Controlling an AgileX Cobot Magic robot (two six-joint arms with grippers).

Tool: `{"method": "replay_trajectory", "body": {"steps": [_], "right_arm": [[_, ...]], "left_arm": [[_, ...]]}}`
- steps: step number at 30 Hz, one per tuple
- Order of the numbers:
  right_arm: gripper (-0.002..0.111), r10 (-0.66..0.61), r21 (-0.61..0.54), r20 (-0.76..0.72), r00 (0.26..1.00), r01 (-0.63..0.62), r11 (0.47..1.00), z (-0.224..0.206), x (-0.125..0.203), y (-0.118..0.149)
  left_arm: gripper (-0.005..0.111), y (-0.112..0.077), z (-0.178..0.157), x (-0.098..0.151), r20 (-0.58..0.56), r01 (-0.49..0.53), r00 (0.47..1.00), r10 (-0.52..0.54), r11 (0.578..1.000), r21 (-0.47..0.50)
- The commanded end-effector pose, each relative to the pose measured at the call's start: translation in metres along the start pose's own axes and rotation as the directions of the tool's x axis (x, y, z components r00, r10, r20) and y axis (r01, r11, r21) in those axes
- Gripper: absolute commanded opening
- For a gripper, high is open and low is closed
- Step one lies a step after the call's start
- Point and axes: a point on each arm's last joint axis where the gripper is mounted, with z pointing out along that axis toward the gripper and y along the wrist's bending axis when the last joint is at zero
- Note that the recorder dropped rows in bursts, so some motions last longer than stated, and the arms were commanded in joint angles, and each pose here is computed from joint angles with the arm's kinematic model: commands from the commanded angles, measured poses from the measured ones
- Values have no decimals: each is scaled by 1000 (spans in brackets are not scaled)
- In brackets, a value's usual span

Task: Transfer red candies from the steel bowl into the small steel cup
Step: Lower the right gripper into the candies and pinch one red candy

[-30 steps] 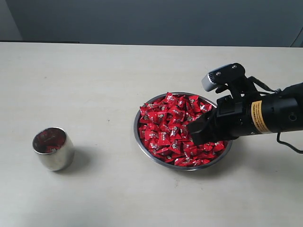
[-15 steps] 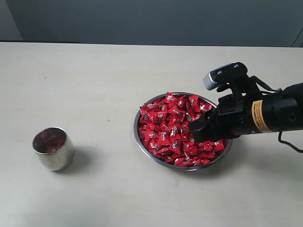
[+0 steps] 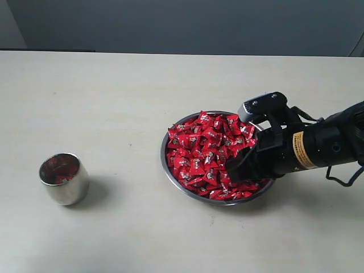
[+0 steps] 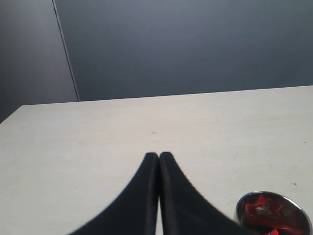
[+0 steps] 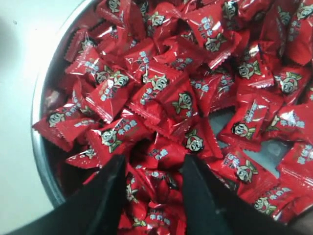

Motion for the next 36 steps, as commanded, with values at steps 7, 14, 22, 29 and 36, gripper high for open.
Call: {"method": "replay_trajectory", "body": {"steps": [7, 14, 22, 29, 36], "right_arm": [[38, -6, -13, 0, 1000, 6, 1000, 0, -1, 0], [38, 0, -15, -15, 1000, -1, 1000, 3, 2, -1], [38, 15, -16, -53, 999, -16, 1000, 12, 8, -4], [38, 20, -27, -65, 998, -21, 999, 15, 10, -4], [38, 27, -31, -84, 996, -30, 999, 19, 13, -5]], "left_arm": [[0, 0, 0, 1, 7, 0, 1000, 0, 1000, -1], [0, 0, 0, 1, 7, 0, 1000, 0, 1000, -1], [0, 0, 0, 1, 7, 0, 1000, 0, 1000, -1], [0, 0, 0, 1, 6, 0, 1000, 0, 1000, -1], [0, 0, 0, 1, 6, 0, 1000, 0, 1000, -1]]}}
